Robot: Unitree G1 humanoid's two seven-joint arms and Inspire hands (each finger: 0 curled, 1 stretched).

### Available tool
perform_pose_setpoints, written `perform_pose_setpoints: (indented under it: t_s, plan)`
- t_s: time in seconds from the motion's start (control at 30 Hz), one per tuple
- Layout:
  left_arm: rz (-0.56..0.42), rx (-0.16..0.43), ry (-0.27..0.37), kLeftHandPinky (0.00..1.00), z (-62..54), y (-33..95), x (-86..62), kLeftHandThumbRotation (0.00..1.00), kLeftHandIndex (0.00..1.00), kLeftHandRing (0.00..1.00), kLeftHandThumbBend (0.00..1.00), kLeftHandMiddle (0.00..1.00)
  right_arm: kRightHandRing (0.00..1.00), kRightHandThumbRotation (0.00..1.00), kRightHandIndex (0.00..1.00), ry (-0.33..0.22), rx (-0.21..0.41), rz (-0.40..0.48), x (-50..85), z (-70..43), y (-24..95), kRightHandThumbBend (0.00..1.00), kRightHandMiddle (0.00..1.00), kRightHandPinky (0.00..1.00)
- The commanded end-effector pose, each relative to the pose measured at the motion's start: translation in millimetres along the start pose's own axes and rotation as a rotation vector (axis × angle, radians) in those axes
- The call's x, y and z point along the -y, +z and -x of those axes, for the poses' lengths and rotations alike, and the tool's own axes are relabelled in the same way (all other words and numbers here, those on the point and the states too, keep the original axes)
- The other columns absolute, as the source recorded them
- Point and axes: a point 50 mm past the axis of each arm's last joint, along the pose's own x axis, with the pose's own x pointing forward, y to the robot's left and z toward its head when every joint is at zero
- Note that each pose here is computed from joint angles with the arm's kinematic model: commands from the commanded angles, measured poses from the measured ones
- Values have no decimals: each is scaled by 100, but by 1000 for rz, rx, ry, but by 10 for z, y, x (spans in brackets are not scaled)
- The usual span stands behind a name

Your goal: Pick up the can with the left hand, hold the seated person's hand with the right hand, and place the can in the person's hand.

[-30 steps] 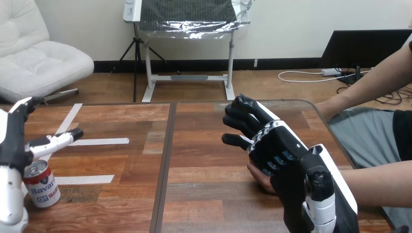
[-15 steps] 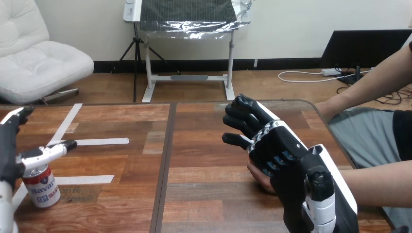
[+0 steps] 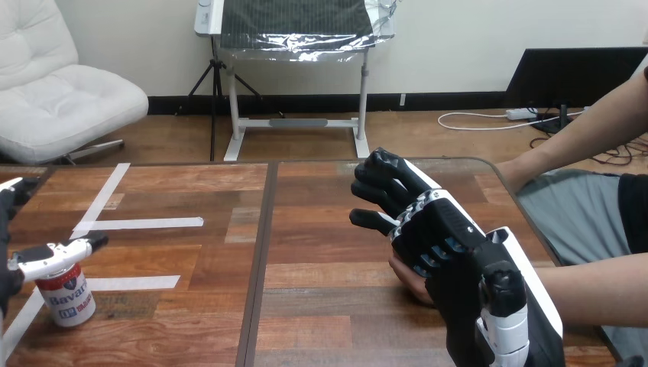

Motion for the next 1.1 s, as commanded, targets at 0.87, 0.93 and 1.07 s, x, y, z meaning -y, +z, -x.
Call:
perform_pose_setpoints:
  t_s: [0.87,0.93,1.07]
  plan:
    - [-10,11,-13,78,52,64,-32,22,85,87,86,86,92,97,91,11,80,18,11,-107,86,78,91,88]
    - [-15,7,-18,78,50,57,-25,23,85,87,86,86,92,97,91,11,80,15,11,-109,85,79,91,88]
    - [-25,-2,-27,78,45,44,-11,24,85,87,86,86,92,97,91,12,83,11,14,-112,82,78,91,88]
